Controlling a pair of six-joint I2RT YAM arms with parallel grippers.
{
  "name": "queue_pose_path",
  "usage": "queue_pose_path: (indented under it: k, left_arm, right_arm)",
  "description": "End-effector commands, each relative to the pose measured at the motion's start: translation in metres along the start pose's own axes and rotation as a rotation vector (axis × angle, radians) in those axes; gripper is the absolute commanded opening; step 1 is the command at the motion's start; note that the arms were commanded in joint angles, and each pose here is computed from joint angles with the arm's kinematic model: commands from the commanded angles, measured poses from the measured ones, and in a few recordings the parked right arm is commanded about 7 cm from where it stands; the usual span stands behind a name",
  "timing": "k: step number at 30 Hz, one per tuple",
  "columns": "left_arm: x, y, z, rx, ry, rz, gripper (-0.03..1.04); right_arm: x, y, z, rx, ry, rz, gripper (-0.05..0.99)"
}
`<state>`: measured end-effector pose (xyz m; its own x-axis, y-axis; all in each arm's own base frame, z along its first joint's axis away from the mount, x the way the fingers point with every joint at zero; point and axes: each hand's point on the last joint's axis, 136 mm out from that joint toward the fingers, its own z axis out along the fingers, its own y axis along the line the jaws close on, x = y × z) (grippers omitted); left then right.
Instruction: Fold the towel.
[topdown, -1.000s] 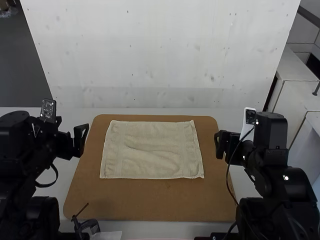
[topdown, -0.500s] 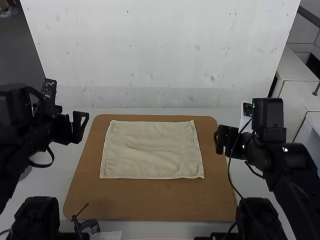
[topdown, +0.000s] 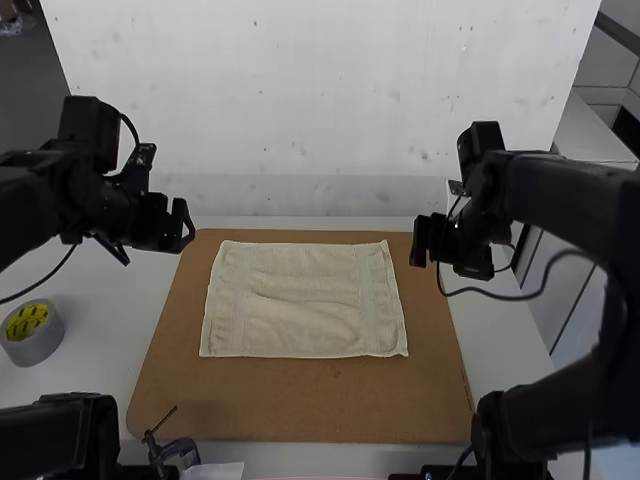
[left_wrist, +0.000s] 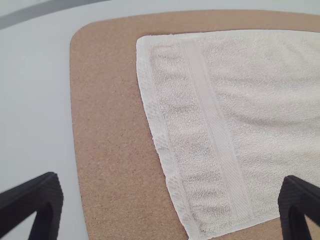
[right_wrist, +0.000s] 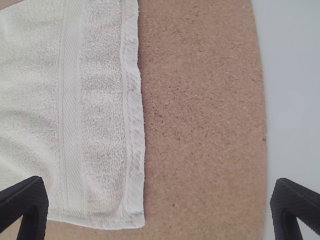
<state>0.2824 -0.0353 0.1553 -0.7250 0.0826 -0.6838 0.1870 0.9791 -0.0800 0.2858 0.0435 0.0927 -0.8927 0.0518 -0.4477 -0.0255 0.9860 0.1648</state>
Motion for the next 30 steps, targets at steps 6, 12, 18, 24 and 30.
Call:
queue_pose_path:
  k: [6, 12, 18, 24, 30]
  left_arm:
    - [0.002, 0.009, 0.040, -0.017, 0.140, -0.031, 0.95]
    - [0.002, 0.013, 0.053, -0.026, 0.165, -0.035, 0.94]
    - [-0.002, 0.014, 0.052, -0.031, 0.150, -0.032, 0.94]
    - [0.000, 0.011, 0.052, -0.027, 0.159, -0.029, 0.94]
    - [0.001, 0.012, 0.055, -0.025, 0.165, -0.022, 0.94]
  right_arm:
    - [-0.026, 0.030, 0.060, -0.022, 0.148, -0.077, 0.97]
    - [-0.046, 0.042, 0.109, -0.005, 0.210, -0.112, 0.97]
    - [-0.067, 0.048, 0.150, 0.067, 0.234, -0.156, 0.96]
    - [-0.075, 0.062, 0.181, 0.073, 0.272, -0.146, 0.96]
    - [-0.078, 0.056, 0.205, 0.127, 0.281, -0.132, 0.96]
